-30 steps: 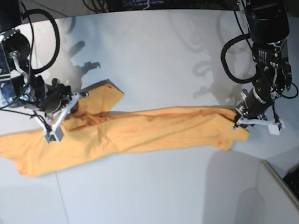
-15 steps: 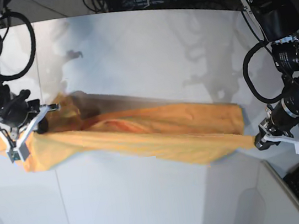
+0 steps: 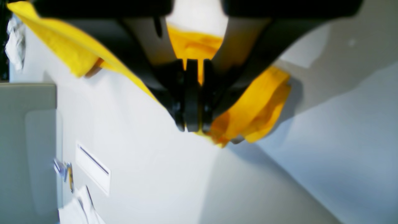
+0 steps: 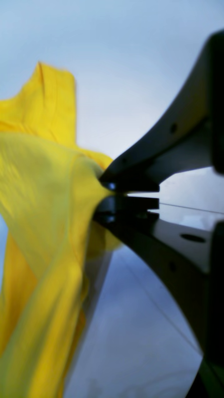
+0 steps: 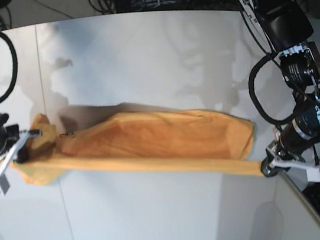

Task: Layout the t-shirt on the table in an organized manner, then fold the t-shirt properly
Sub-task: 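Lift the shirt with both grippers and swing it out flat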

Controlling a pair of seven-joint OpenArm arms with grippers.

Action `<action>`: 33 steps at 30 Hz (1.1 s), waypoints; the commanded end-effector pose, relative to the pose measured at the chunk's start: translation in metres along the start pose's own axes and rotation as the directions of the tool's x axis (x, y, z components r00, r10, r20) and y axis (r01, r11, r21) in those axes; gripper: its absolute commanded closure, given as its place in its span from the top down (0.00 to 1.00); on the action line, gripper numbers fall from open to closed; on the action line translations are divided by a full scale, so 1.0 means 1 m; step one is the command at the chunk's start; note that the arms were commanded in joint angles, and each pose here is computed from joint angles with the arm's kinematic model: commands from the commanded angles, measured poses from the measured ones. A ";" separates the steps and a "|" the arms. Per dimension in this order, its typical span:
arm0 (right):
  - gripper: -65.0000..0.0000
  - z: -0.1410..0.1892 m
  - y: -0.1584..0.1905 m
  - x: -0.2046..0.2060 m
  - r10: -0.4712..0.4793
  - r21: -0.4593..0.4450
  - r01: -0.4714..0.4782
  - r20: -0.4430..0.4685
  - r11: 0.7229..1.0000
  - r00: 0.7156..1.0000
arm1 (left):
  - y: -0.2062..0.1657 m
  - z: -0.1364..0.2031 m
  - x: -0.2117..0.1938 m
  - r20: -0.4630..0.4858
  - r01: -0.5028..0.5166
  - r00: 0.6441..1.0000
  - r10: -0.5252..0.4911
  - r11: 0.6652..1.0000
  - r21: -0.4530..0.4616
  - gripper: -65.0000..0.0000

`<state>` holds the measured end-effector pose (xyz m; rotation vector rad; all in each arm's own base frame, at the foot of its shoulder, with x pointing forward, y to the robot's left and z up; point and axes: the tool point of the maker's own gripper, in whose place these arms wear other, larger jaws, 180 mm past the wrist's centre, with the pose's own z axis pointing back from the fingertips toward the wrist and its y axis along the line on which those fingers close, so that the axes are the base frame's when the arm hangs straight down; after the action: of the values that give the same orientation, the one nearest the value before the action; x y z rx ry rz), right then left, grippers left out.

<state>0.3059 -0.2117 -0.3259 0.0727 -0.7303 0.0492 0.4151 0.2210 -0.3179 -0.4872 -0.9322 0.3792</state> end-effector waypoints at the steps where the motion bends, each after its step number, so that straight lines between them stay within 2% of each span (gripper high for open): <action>1: 0.00 0.007 -0.016 0.033 0.026 -0.045 -0.022 0.089 0.999 0.996 | -0.027 -0.002 0.038 0.088 0.038 0.996 -0.033 0.997 -0.064 0.00; 3: 0.00 0.008 -0.029 0.056 0.046 -0.072 -0.037 0.121 0.997 0.992 | -0.051 -0.010 0.056 0.102 0.072 0.993 -0.062 0.992 -0.102 0.00; 9: 0.00 0.011 -0.072 0.118 0.042 -0.147 -0.012 0.200 0.989 0.979 | -0.098 -0.031 0.104 0.129 0.070 0.990 -0.052 0.987 -0.143 0.00; 13: 0.00 0.022 -0.100 0.165 0.031 -0.188 0.019 0.261 0.982 0.965 | -0.136 -0.041 0.145 0.206 0.078 0.978 -0.037 0.978 -0.195 0.00; 17: 0.00 0.049 -0.125 0.226 0.041 -0.225 0.057 0.410 0.973 0.911 | -0.175 -0.044 0.192 0.290 0.109 0.956 -0.038 0.967 -0.232 0.00; 21: 0.00 0.098 -0.143 0.284 0.084 -0.266 0.080 0.554 0.960 0.828 | -0.225 -0.038 0.232 0.344 0.137 0.938 -0.030 0.947 -0.291 0.00; 23: 0.00 0.124 -0.148 0.300 0.112 -0.292 0.085 0.595 0.953 0.796 | -0.247 -0.027 0.244 0.375 0.162 0.927 -0.031 0.932 -0.324 0.00; 24: 0.00 0.132 -0.149 0.302 0.124 -0.302 0.080 0.602 0.950 0.789 | -0.255 -0.021 0.245 0.391 0.177 0.920 -0.034 0.925 -0.336 0.00; 26: 0.00 0.134 -0.144 0.295 0.148 -0.317 0.058 0.588 0.946 0.795 | -0.254 -0.014 0.235 0.414 0.202 0.909 -0.047 0.918 -0.341 0.00; 29: 0.00 0.125 -0.144 0.256 0.154 -0.335 0.049 0.553 0.941 0.819 | -0.237 -0.010 0.200 0.420 0.234 0.904 -0.083 0.917 -0.324 0.00; 31: 0.00 0.103 -0.139 0.218 0.139 -0.325 0.034 0.493 0.945 0.859 | -0.216 -0.013 0.162 0.379 0.231 0.919 -0.104 0.924 -0.306 0.00; 33: 0.00 0.080 -0.135 0.174 0.101 -0.306 0.035 0.417 0.951 0.903 | -0.180 -0.017 0.119 0.292 0.222 0.946 -0.142 0.939 -0.262 0.00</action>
<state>0.3885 -0.3351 -0.1898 -0.1771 -1.0923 -0.0413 0.5003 0.1186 -0.1967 -0.6133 -1.1615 0.1454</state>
